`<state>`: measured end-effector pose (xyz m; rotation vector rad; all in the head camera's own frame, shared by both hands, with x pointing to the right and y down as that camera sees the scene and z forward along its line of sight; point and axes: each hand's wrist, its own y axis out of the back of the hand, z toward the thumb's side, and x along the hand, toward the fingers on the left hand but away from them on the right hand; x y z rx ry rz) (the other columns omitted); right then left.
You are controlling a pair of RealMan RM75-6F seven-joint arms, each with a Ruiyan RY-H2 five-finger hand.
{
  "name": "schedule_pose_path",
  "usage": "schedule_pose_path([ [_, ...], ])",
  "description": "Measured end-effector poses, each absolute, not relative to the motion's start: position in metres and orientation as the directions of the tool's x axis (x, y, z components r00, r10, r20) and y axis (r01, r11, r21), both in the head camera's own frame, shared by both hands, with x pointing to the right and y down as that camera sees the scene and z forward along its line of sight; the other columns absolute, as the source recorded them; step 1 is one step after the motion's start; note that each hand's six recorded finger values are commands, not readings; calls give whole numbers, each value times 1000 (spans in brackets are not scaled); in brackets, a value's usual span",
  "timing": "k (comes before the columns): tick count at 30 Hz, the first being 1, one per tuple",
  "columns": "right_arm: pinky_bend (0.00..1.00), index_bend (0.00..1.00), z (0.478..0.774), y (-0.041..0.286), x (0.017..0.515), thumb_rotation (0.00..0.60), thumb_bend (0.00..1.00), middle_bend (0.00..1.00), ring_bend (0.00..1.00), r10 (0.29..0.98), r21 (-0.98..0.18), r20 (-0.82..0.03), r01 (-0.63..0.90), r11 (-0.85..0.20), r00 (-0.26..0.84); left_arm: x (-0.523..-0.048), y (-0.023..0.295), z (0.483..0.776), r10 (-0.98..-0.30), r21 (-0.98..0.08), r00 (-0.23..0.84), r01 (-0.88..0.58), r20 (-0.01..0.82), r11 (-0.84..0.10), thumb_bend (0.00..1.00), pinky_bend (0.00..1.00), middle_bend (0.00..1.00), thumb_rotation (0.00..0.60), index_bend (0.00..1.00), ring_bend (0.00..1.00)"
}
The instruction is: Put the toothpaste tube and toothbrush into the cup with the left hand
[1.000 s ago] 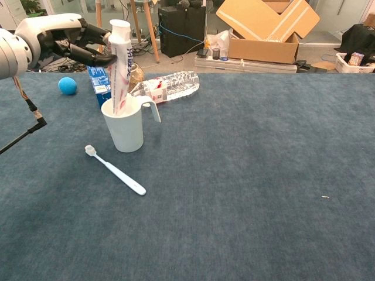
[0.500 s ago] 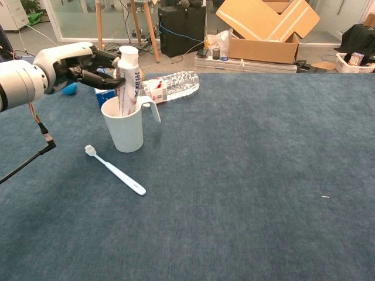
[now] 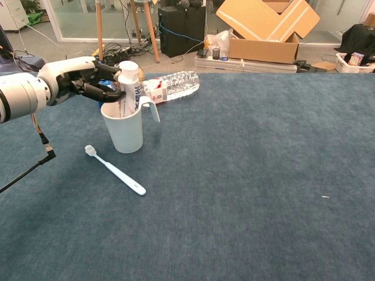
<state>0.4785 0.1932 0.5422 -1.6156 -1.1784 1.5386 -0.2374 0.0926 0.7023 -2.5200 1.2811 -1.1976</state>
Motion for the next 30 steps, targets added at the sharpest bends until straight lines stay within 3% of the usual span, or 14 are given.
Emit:
schedule_pose_path([
  [15,600,0,542,193,478,600,0,0,0,896,-888,-439,188,-421,-70,-244,96,711,-690,-382,331,-643,644,-664,416,133,96,600,490,15],
  [23,600,0,542,193,478,600,0,0,0,896,-888,-438,190,-419,-70,-246,96,712,-687,-381,323,-644,651,-663,416,133,96,600,348,14],
  [30,600,0,542,193,478,600,0,0,0,896,-888,-438,191,-419,-70,-248,98,712,-683,-378,320,-643,657,-666,416,133,96,600,315,14],
])
